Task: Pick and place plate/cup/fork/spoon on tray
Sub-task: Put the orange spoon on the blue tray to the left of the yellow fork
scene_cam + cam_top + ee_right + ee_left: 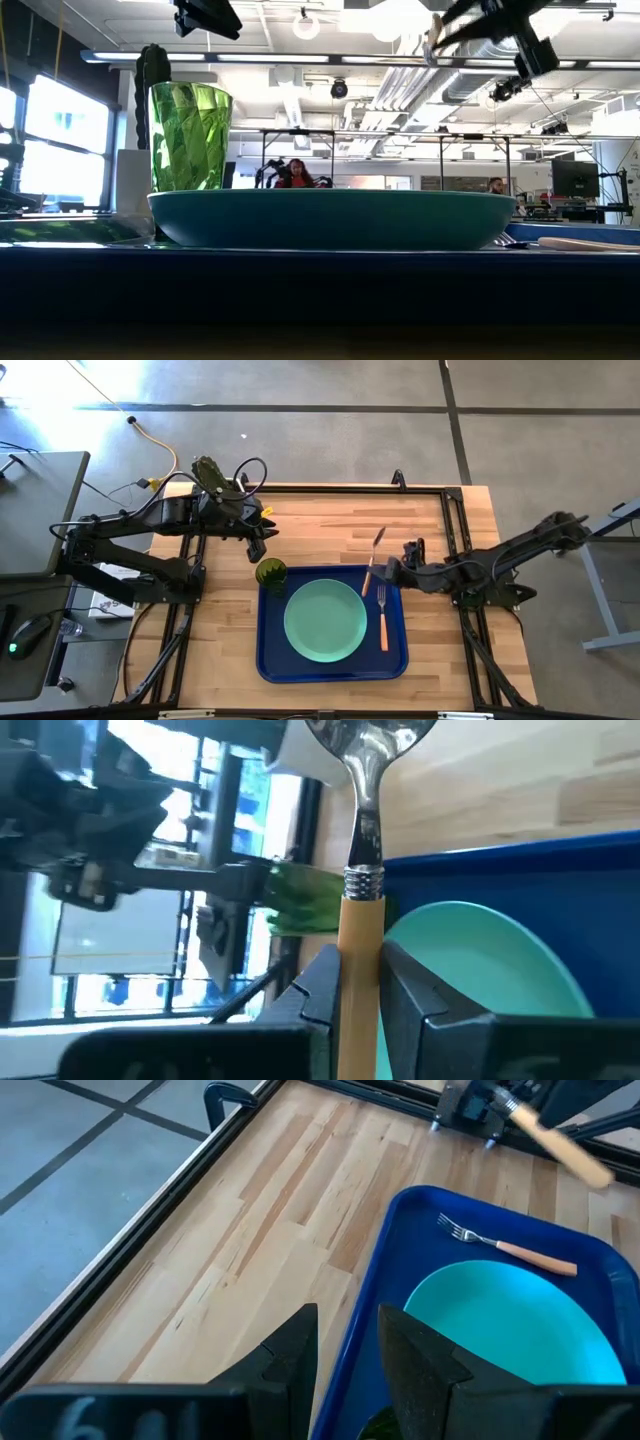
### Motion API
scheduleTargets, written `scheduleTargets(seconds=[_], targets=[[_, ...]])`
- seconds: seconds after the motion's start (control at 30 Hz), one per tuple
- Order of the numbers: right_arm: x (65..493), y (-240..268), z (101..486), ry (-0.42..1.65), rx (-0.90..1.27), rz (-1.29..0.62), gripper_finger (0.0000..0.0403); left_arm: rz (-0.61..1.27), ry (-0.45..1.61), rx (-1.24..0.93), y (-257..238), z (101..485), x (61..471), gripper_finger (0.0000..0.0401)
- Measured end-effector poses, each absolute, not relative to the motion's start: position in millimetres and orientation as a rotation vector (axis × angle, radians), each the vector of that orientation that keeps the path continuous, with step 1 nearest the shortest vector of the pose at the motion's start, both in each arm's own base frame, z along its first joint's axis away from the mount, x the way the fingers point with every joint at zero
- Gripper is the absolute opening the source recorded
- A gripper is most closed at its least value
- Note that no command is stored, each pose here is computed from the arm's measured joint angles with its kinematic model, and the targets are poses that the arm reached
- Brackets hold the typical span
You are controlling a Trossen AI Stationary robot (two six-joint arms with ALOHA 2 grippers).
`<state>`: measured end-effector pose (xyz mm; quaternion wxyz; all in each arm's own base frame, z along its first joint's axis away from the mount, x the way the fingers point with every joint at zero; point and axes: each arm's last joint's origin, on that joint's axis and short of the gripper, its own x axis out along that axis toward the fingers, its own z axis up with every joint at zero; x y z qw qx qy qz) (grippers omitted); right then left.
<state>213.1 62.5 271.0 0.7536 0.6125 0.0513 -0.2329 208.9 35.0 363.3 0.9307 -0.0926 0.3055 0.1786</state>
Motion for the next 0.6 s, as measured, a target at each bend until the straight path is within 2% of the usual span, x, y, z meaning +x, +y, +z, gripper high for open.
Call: scheduleTargets(seconds=[0.2, 0.33, 0.6], targets=[[224, 70, 298, 0.133, 1.262, -0.506, 0.0028, 0.365, 0.626, -0.188, 35, 363, 209, 0.0097], [235, 74, 310, 0.224, 1.208, -0.571, 0.0028, 0.365, 0.626, -0.188, 35, 363, 209, 0.0097], [255, 86, 301, 0.508, 1.227, -0.806, 0.0028, 0.365, 0.627, -0.188, 35, 363, 209, 0.0097]])
